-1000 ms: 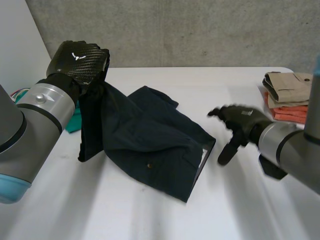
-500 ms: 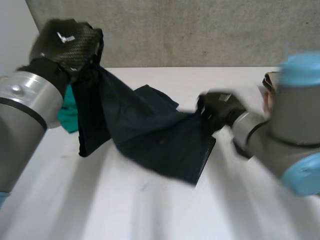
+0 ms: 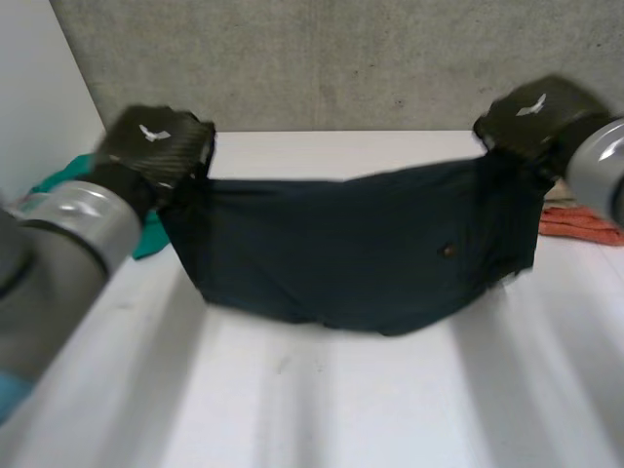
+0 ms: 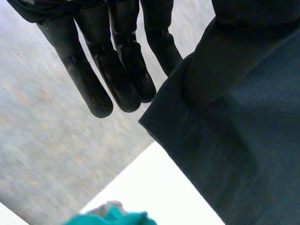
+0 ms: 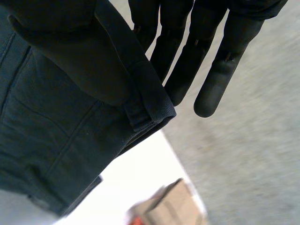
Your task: Fold the laundry.
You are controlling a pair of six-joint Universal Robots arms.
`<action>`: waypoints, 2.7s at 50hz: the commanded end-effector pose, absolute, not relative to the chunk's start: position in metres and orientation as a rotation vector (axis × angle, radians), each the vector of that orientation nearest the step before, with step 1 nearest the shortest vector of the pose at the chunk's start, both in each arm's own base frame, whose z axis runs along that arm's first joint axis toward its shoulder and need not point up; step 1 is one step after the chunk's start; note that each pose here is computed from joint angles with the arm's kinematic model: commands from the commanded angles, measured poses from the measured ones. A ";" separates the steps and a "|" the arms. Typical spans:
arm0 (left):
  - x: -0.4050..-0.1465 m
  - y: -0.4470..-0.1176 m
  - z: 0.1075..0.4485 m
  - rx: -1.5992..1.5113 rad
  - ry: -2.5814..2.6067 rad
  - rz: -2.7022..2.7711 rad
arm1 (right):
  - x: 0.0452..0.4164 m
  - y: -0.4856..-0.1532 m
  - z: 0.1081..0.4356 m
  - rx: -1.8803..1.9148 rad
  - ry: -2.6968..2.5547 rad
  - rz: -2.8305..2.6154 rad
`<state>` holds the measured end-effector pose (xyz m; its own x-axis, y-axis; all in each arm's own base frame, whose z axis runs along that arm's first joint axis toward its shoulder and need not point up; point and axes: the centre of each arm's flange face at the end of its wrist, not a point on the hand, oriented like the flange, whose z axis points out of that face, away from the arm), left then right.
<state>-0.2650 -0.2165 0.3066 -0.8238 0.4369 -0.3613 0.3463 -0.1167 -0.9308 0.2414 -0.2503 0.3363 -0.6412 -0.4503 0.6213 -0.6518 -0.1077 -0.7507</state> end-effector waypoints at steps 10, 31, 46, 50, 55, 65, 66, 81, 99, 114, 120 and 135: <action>-0.324 -0.334 0.380 -0.611 -1.400 2.657 | 0.289 -0.373 0.343 0.774 -1.420 2.342; -0.294 -0.314 0.328 -0.617 -1.549 2.618 | 0.318 -0.361 0.297 0.892 -1.307 2.601; -0.278 -0.233 0.189 -1.005 -2.200 2.041 | 0.296 -0.305 0.139 1.289 -1.876 2.062; -0.261 -0.209 0.194 -1.037 -2.297 1.946 | 0.287 -0.280 0.167 1.329 -1.860 2.008; -0.244 -0.176 0.201 -1.105 -2.371 1.821 | 0.265 -0.240 0.186 1.458 -1.914 1.769; -0.222 -0.094 0.203 -1.387 -2.466 1.409 | 0.217 -0.170 0.185 1.653 -2.072 1.111; -0.222 -0.081 0.203 -1.445 -2.455 1.341 | 0.215 -0.164 0.185 1.668 -2.065 1.101; -0.268 -0.116 0.212 -1.490 -2.232 1.628 | 0.222 -0.172 0.175 1.638 -2.033 1.249; -0.322 -0.315 0.180 -1.417 -1.837 1.943 | 0.230 -0.188 0.174 1.568 -1.957 1.401; -0.344 -0.362 0.109 -1.462 -1.754 1.826 | 0.234 -0.195 0.154 1.581 -1.972 1.375; -0.347 -0.370 0.104 -1.459 -1.754 1.857 | 0.233 -0.200 0.153 1.562 -1.971 1.380; -0.315 -0.335 0.156 -1.450 -2.127 2.043 | 0.236 -0.204 0.157 1.535 -1.962 1.425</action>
